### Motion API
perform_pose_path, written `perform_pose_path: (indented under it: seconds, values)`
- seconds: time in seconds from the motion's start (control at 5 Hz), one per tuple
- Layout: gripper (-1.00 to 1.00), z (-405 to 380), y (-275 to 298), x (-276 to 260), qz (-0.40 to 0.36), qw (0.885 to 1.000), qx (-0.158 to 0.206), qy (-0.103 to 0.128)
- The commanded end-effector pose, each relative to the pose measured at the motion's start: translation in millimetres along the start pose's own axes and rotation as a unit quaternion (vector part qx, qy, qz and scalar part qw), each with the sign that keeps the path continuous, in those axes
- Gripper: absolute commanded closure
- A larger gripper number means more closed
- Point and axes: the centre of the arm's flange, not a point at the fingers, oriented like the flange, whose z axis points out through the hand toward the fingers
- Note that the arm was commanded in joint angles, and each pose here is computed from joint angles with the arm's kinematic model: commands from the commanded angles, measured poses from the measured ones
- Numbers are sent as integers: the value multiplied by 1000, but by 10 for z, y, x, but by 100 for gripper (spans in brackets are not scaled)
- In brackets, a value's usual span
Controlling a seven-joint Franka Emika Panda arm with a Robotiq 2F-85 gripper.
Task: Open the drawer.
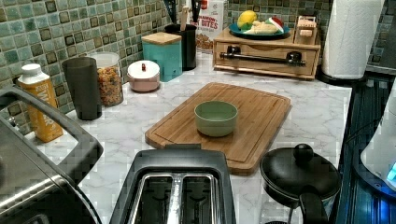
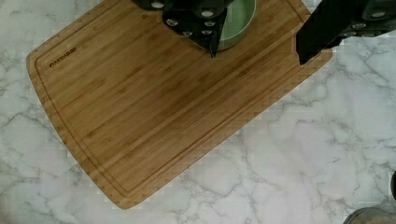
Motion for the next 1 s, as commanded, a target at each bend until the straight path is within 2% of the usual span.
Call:
perform_pose_path:
  seconds: [0.2,0.4,0.6,0.8,1.0]
  values:
    - [-100,42,-18,-7,-1,1000,4,0]
    - [-100,97,120,62,-73,997,-2,-6]
    - [-100,138,395,168,-164,987,-7,-1]
    - [-100,229,663,331,-245,969,-22,22]
    - [-100,343,920,453,-294,955,-30,36]
